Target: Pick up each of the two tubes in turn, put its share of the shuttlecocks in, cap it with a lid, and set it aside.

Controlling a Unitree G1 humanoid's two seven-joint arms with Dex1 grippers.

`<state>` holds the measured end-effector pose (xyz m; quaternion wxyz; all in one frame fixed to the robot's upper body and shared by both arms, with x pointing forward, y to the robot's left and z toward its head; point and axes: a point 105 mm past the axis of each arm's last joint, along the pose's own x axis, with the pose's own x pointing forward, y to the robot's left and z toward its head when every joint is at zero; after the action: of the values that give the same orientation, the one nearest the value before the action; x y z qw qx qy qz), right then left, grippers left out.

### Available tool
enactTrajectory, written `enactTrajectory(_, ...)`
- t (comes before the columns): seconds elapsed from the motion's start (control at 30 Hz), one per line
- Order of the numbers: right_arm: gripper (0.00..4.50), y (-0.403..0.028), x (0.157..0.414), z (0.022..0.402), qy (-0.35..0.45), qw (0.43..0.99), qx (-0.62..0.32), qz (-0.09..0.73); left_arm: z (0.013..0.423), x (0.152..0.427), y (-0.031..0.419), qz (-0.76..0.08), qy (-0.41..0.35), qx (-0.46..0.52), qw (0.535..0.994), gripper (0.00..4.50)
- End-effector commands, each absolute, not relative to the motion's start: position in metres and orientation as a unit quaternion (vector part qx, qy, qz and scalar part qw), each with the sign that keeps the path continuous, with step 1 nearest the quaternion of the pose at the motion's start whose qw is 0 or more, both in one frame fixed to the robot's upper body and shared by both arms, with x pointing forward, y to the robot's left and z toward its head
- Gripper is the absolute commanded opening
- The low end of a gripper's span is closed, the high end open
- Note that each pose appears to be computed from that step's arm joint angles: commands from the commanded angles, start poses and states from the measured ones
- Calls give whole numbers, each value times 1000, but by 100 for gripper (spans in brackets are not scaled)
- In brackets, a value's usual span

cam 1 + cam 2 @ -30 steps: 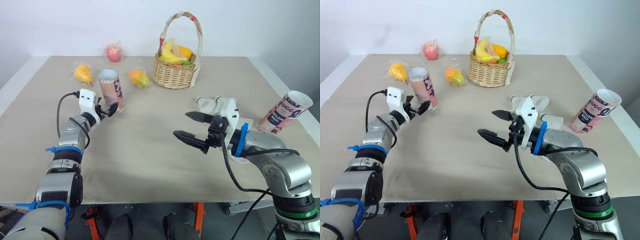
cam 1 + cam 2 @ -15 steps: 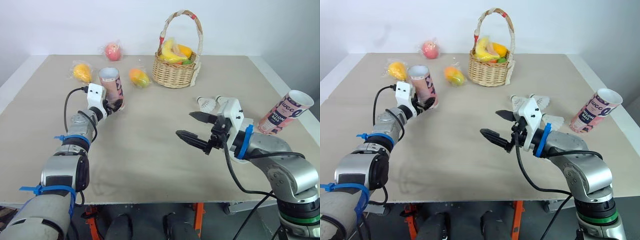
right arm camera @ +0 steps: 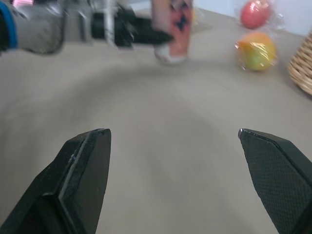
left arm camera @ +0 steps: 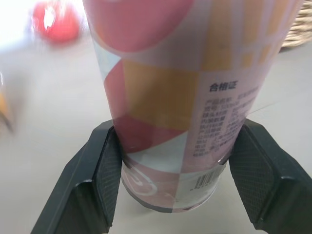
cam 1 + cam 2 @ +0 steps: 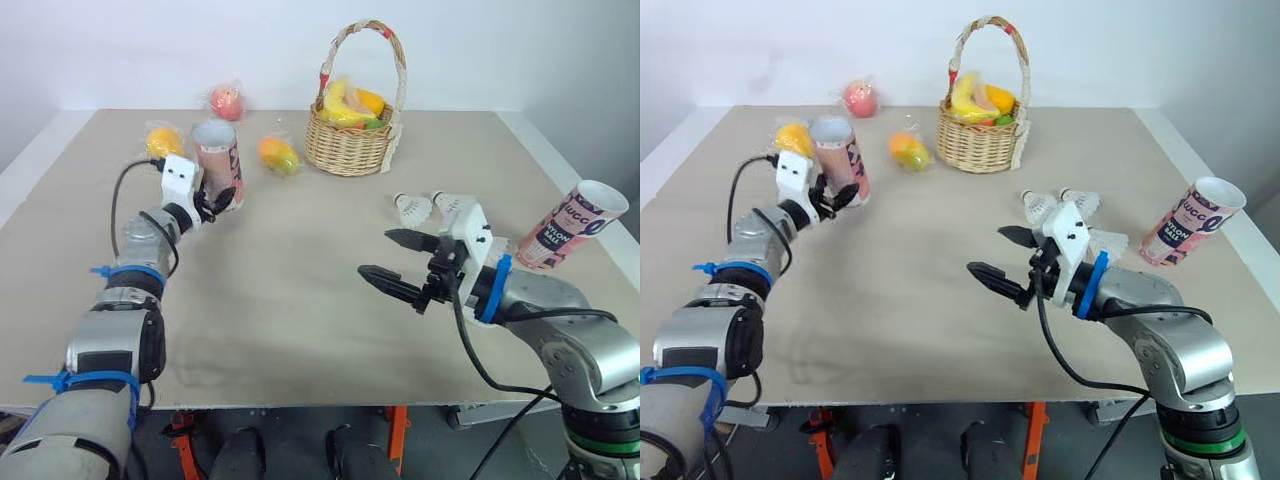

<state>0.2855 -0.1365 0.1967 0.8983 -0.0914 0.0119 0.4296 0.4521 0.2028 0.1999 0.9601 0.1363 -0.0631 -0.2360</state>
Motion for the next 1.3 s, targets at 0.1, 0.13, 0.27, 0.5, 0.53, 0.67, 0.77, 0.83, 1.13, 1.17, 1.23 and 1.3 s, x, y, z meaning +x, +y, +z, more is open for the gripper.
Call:
enactTrajectory(0.1, 450, -162, 278, 191, 28, 915, -104, 389, 223, 416, 189, -383, -78, 284, 875, 304)
enactTrajectory(0.13, 450, -167, 276, 188, 37, 917, -103, 383, 220, 405, 190, -418, -62, 317, 849, 304)
enactTrajectory(0.27, 450, -181, 275, 180, 58, 924, -98, 366, 225, 377, 192, -486, -26, 366, 793, 304)
enactTrajectory(0.5, 450, -188, 309, 172, 61, 946, -86, 306, 228, 338, 179, -587, 20, 387, 711, 304)
enactTrajectory(0.53, 450, -188, 317, 171, 62, 950, -87, 294, 225, 333, 178, -597, 32, 387, 702, 304)
enactTrajectory(0.67, 450, -189, 349, 169, 60, 965, -88, 240, 206, 330, 181, -601, 71, 393, 692, 304)
enactTrajectory(0.77, 450, -193, 371, 166, 66, 972, -96, 203, 192, 327, 185, -604, 96, 398, 684, 304)
enactTrajectory(0.83, 450, -191, 384, 167, 70, 974, -90, 198, 189, 326, 187, -602, 105, 402, 682, 304)
enactTrajectory(1.13, 450, -175, 434, 162, 80, 978, -92, 170, 184, 321, 176, -623, 104, 381, 675, 304)
enactTrajectory(1.17, 450, -175, 438, 161, 82, 978, -91, 168, 183, 319, 175, -625, 106, 379, 674, 304)
enactTrajectory(1.23, 450, -172, 445, 159, 85, 978, -89, 166, 180, 316, 175, -628, 117, 380, 669, 304)
enactTrajectory(1.3, 450, -171, 450, 157, 87, 979, -91, 162, 178, 312, 176, -631, 128, 379, 664, 304)
